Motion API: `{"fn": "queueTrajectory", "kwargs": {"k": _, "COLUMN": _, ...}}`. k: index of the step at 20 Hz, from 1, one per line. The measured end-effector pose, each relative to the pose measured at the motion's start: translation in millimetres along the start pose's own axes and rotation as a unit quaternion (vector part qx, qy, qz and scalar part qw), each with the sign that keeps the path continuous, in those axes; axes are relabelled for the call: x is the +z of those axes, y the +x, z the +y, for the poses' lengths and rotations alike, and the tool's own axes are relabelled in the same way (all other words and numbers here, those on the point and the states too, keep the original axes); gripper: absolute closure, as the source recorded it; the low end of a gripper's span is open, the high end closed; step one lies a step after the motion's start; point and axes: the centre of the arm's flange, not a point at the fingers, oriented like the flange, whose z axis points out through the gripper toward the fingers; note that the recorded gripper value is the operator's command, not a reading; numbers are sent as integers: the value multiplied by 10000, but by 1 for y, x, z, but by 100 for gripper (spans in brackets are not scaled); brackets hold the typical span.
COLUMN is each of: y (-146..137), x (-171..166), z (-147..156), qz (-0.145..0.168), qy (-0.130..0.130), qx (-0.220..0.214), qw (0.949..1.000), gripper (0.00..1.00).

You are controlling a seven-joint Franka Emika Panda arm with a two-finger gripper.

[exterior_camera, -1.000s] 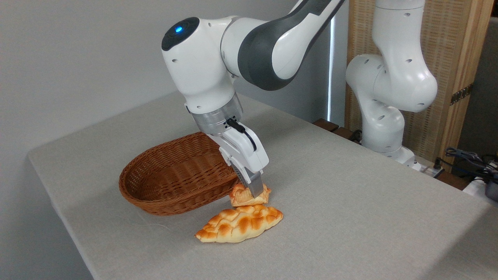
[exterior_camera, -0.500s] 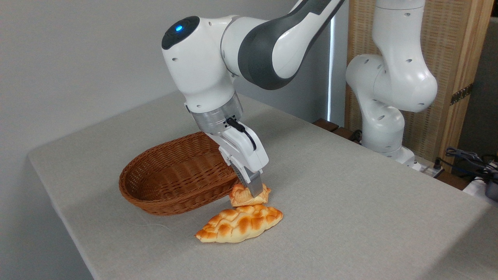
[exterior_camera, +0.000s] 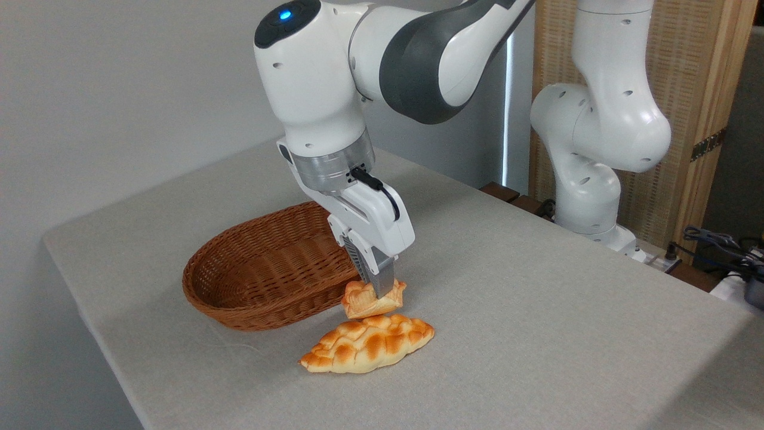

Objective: Put bread into the basket
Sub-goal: 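Lift the roll, carry it over the wicker basket, and release it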

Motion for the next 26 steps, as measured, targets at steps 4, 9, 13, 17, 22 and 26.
{"fn": "queueTrajectory", "kwargs": {"k": 4, "y": 3, "x": -12, "z": 2, "qz": 235, "qy": -45, "qx": -38, "qw": 9997, "gripper": 90}}
{"fn": "queueTrajectory", "kwargs": {"k": 9, "y": -2, "x": -55, "z": 1, "qz": 772, "qy": 70, "qx": -141, "qw": 9969, "gripper": 88}}
{"fn": "queueTrajectory", "kwargs": {"k": 13, "y": 9, "x": -85, "z": 11, "qz": 1142, "qy": 127, "qx": -55, "qw": 9934, "gripper": 10}}
{"fn": "queueTrajectory", "kwargs": {"k": 17, "y": 48, "x": -97, "z": 53, "qz": 1240, "qy": 140, "qx": 333, "qw": 9916, "gripper": 0}}
{"fn": "queueTrajectory", "kwargs": {"k": 22, "y": 71, "x": -90, "z": 76, "qz": 1153, "qy": 88, "qx": 379, "qw": 9926, "gripper": 0}}
{"fn": "queueTrajectory", "kwargs": {"k": 26, "y": 74, "x": -83, "z": 74, "qz": 1100, "qy": 41, "qx": 371, "qw": 9932, "gripper": 0}}
